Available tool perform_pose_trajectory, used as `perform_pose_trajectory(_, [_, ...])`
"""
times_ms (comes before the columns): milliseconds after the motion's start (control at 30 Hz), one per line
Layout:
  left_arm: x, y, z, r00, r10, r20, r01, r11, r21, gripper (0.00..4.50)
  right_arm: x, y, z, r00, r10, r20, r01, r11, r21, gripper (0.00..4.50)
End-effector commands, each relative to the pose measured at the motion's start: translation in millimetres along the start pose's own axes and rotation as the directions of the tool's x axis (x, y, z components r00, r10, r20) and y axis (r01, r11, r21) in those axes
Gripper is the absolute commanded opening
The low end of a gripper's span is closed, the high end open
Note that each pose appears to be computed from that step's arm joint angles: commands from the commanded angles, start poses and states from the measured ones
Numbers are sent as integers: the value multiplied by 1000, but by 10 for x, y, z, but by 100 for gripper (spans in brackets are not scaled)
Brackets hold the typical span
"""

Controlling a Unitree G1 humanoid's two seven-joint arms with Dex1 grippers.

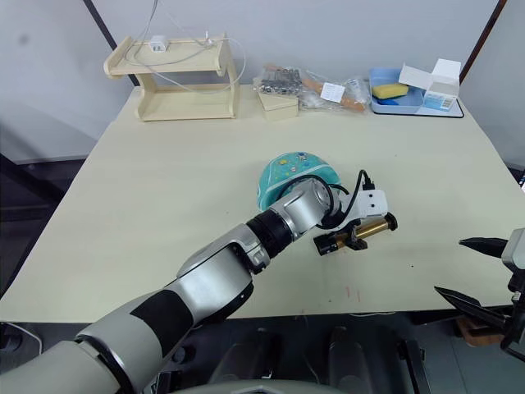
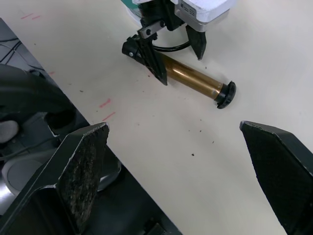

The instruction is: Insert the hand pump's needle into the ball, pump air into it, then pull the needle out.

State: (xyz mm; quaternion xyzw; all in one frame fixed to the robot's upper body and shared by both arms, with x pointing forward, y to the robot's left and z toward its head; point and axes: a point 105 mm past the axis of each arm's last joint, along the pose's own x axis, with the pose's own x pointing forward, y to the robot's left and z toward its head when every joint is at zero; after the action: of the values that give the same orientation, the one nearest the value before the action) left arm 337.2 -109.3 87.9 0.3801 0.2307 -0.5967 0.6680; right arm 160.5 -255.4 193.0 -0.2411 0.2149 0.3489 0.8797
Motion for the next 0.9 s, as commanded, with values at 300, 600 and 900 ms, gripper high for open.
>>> perform_pose_trajectory(300, [531,-663,281,993,-110,-44,114,985,131,424,-9,44,60,1000,-11,7,11,1000,-22,450])
perform_pose_trajectory(600, [595,-832,255,980,-193,-55,195,980,48,251,8,90,46,1000,-12,10,13,1000,-16,450])
perform_pose_trajectory(900, [340,-670,403,954,-289,81,292,956,-38,101,12,33,89,998,-42,53,42,999,-8,450])
